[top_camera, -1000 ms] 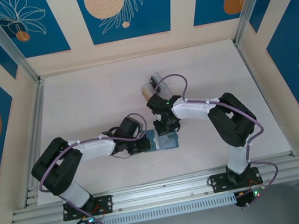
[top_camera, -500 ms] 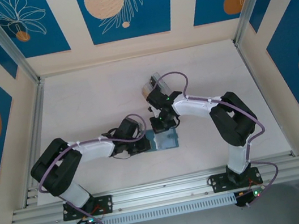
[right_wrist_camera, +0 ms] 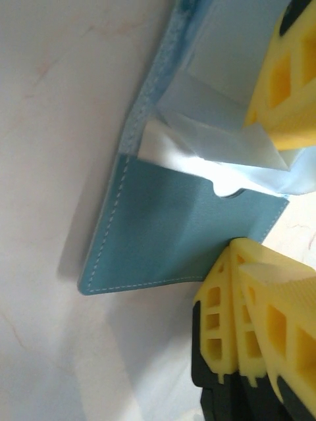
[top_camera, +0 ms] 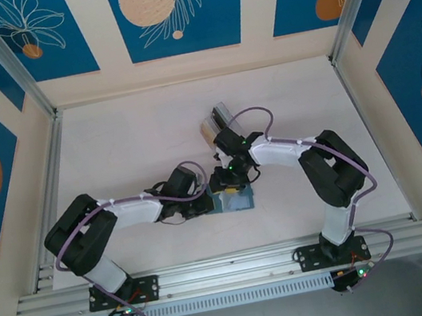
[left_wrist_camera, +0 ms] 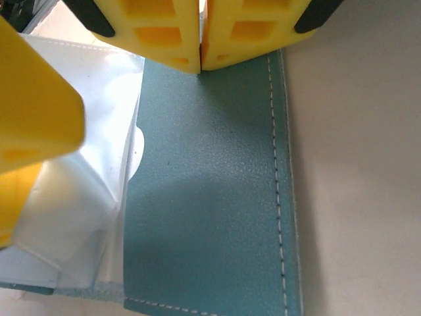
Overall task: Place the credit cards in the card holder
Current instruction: Flip over the card slot in the card holder.
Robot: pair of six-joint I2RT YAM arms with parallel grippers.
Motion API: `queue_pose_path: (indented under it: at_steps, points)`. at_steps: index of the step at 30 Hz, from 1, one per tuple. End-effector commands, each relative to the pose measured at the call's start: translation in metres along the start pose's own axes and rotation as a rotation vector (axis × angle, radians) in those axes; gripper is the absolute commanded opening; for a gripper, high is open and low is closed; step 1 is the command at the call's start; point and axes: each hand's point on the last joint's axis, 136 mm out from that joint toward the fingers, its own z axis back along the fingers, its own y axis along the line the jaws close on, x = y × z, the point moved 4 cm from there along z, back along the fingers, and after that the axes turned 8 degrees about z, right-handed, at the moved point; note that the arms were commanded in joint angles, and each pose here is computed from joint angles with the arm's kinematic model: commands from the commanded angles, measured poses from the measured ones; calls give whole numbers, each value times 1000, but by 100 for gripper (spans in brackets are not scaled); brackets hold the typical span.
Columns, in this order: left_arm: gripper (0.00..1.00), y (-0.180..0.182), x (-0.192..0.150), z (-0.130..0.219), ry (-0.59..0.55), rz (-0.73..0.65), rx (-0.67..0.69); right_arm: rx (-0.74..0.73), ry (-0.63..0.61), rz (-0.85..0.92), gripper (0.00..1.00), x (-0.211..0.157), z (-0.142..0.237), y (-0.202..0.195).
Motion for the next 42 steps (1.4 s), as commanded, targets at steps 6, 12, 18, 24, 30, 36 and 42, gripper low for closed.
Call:
queue_pose_path:
  at_steps: [6,12,18,24,30,36,42]
  points:
    - [10,52,-29,-19,80,60,189,-36,72,-88,55,-44,11,-5]
    - [10,53,-29,-20,79,61,189,-18,103,-116,57,-60,4,-10]
    - [10,52,-28,-21,80,62,188,19,104,-127,59,-64,7,-5]
    - [10,50,-28,-22,84,61,176,-1,56,-57,58,-42,7,1]
    - [11,42,-25,-14,78,46,155,23,13,26,57,-16,11,17]
    - [12,26,-17,0,72,115,42,120,11,22,58,-6,3,28]
    - [16,19,-7,29,15,192,-16,158,13,-11,58,0,-9,28]
